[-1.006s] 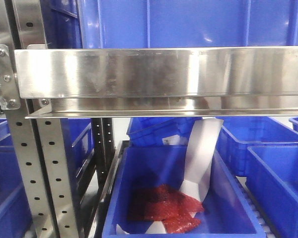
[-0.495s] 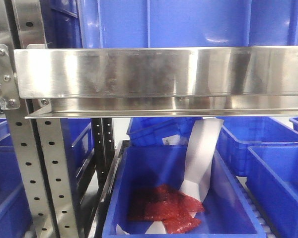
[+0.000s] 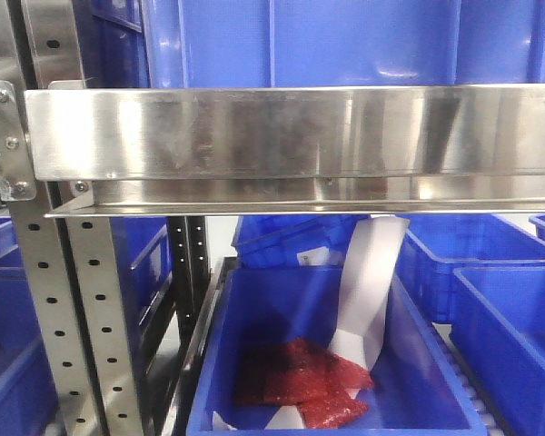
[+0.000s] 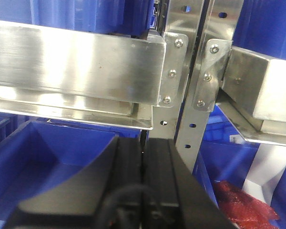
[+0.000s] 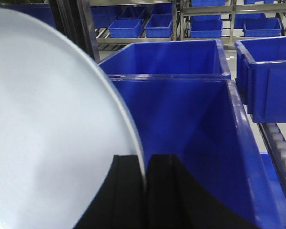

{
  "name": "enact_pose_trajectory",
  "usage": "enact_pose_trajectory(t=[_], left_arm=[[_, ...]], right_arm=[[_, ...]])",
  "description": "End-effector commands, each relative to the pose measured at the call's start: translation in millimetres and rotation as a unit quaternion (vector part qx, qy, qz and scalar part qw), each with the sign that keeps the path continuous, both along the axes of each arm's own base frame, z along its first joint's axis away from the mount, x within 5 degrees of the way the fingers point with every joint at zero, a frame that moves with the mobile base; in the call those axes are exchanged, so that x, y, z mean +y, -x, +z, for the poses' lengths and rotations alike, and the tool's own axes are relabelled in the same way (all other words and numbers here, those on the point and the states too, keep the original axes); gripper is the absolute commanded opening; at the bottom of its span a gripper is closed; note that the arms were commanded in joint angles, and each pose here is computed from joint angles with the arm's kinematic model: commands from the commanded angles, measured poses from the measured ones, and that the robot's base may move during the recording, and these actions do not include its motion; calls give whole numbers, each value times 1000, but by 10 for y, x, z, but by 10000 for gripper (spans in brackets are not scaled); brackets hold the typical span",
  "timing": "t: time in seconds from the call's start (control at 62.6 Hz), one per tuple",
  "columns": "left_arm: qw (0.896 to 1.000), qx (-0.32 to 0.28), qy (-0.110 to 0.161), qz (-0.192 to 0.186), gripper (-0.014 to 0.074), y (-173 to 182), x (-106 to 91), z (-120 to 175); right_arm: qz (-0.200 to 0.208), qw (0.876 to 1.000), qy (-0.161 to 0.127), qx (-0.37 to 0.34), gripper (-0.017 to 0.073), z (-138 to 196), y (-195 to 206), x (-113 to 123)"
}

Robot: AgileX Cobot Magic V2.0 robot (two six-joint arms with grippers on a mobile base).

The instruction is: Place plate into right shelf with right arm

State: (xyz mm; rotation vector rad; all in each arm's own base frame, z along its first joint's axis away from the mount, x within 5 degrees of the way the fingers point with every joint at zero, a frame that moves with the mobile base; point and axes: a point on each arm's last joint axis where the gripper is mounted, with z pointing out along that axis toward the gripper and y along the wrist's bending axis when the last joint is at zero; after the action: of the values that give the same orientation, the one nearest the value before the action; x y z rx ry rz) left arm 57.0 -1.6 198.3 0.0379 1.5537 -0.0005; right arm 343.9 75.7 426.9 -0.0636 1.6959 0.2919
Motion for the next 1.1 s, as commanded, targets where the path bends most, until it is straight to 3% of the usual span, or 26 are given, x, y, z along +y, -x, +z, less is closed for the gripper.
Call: enact_pose_trajectory(t=[0.0,0.128,0.24,0.383,0.639,0.958,1.086], left_arm=[[999,-44,9,5,-128,8,10,52],[999,-44,9,5,-128,8,10,52],[999,-44,9,5,-128,8,10,52],[999,-44,9,5,-128,8,10,52],[999,-44,9,5,-128,8,10,52],[999,-44,9,5,-128,8,10,52],[999,-44,9,5,-128,8,10,52]], right_arm=[[-8,995,-15,-96,267,386,135,-45],[-7,996,-14,-93,501,383,138,-44],[-7,996,-16,-91,524,385,145,-45],[-7,996,-27,-90,429,394,153,-46],[-17,995,-26,-90,39,403,155,-119],[-53,993,-24,-106,53,495,632,-423],[-56,993,-2,-104,53,321,986,-473]])
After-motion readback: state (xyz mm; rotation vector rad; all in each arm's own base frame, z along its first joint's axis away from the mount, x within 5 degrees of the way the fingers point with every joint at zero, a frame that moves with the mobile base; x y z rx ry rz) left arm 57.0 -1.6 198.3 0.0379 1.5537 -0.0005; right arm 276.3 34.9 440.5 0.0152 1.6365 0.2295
